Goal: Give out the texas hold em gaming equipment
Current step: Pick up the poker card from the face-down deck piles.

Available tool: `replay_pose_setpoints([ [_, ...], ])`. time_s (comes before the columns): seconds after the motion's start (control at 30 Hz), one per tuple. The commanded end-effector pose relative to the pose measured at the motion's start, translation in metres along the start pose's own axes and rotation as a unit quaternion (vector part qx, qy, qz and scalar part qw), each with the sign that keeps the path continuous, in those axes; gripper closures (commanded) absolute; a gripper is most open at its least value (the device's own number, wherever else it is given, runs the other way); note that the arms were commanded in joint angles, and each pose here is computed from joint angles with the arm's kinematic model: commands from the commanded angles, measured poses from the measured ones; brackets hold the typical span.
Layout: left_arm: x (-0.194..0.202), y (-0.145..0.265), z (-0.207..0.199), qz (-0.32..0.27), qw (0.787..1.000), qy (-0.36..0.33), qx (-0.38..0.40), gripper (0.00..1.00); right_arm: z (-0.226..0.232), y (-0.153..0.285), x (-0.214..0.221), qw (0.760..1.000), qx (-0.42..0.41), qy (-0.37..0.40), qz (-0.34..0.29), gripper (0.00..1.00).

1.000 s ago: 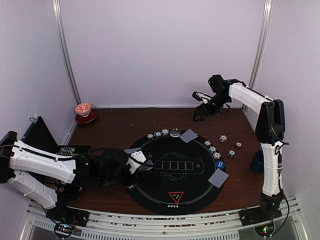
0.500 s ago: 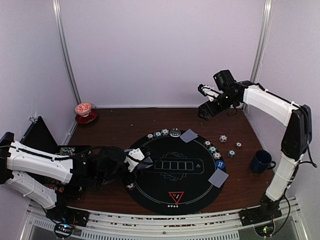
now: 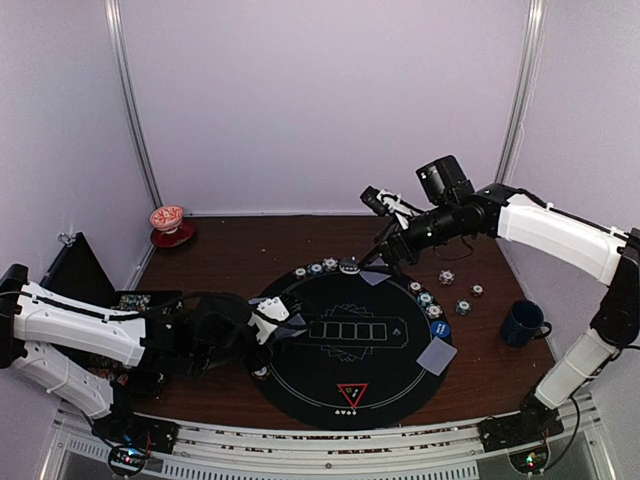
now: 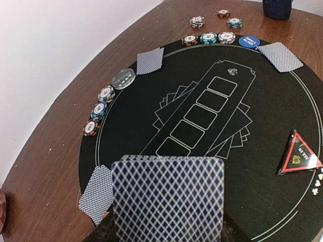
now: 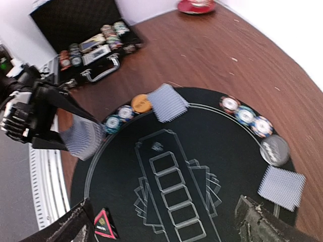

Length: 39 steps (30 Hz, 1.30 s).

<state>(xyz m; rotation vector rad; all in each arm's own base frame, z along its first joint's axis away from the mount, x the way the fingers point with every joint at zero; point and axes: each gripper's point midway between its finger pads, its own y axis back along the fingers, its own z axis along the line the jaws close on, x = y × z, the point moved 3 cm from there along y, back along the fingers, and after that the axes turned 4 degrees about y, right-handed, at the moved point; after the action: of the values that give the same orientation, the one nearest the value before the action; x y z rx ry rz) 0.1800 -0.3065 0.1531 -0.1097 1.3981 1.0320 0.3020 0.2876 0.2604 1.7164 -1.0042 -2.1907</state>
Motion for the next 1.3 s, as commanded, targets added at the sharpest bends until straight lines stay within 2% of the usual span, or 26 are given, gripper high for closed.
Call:
replay_pose_setpoints([
  [0.0,-0.022,0.005,0.0,-0.042,0.999,0.02,0.009,0.48,0.026,-0.027,-0.016,0.997,-0.064,0.008,-0.03,0.03],
  [0.23,-0.022,0.005,-0.001,-0.044,0.999,0.017,0.011,0.47,0.06,-0.083,-0.007,0.99,-0.141,0.0,0.011,0.08],
  [0.4,-0.023,0.007,0.0,-0.046,0.999,0.018,0.01,0.48,0.087,-0.102,-0.015,0.983,-0.182,0.011,0.013,0.11],
  [0.97,-0.024,0.008,-0.001,-0.05,0.998,0.018,0.016,0.48,0.095,-0.159,-0.005,0.983,-0.177,-0.032,0.041,0.2],
  [1.17,-0.024,0.009,-0.001,-0.05,0.998,0.018,0.015,0.48,0.082,-0.167,0.003,0.988,-0.135,-0.034,0.059,0.28],
  [1.27,-0.023,0.008,-0.001,-0.049,0.999,0.017,0.015,0.48,0.079,-0.166,0.009,0.989,-0.129,-0.028,0.072,0.36],
])
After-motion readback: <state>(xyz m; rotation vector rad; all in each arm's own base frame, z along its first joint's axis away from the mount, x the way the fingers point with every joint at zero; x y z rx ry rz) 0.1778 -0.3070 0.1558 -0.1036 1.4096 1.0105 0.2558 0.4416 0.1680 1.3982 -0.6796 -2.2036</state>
